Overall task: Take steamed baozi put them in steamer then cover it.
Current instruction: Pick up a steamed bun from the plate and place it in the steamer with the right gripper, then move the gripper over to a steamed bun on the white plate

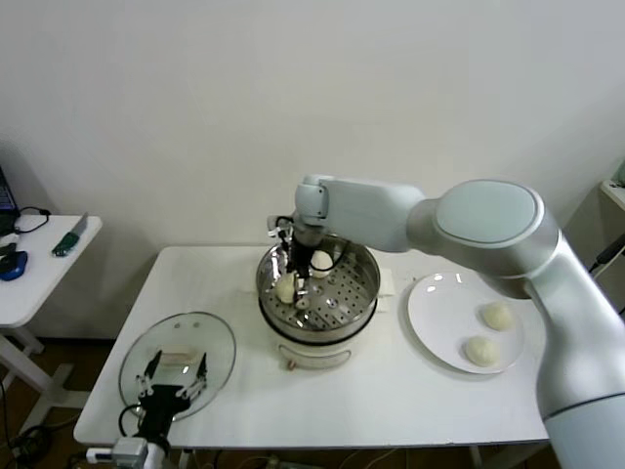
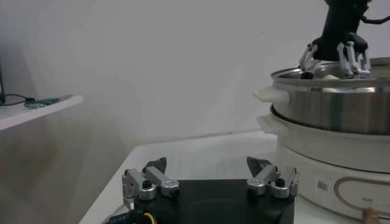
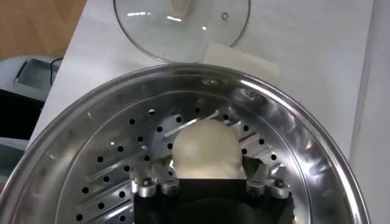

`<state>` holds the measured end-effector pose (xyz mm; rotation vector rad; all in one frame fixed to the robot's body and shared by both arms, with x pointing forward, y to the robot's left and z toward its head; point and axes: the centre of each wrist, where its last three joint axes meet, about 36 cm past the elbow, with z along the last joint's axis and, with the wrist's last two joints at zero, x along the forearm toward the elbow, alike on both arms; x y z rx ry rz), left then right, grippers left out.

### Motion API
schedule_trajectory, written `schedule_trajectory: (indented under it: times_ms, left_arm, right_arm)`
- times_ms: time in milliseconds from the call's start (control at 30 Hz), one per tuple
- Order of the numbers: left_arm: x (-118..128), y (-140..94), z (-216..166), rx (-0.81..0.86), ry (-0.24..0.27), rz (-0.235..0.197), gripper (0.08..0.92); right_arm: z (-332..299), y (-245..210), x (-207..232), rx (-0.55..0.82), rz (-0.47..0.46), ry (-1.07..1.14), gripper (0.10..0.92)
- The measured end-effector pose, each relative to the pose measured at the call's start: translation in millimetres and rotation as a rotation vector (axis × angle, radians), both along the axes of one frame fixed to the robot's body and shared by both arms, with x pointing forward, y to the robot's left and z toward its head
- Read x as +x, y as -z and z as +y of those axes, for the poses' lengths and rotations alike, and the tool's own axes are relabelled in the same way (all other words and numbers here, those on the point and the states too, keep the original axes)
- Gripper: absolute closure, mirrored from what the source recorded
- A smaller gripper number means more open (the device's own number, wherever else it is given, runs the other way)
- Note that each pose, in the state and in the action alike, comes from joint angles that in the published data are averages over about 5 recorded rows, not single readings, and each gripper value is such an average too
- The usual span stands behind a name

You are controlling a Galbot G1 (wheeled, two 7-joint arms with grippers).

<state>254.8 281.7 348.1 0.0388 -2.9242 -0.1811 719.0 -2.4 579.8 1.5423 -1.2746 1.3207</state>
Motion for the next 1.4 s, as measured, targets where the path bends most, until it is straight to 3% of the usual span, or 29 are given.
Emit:
schedule_trajectory:
  times_ms: [400,767,1033,1400]
  left_arm:
    - [-0.2,-0.3,-0.6,0.001,-0.002,0.001,0.177]
    - [-2.6,-0.9,-1.4,0.004,-0.005,0.004,0.177]
    - [-4.0,-2.5,-5.5,0.016,-0.007,0.010,0.177]
    - [-12.9,-3.7,-0.9,0.050,-0.016,0.026,0.177]
  right_arm:
    - [-34.8,-39.6,4.6,0.003,-0.014,0.014,0.199]
    - [-151.3,-92.9,-4.4,-0.025,-0.052,0.081,0.200]
    - [-256.9,-72.8,-34.0,-0.083,-0.048,0.129,0.200]
    - [-361.8,5.7,-77.1,-0.158,0.005,0.192,0.200]
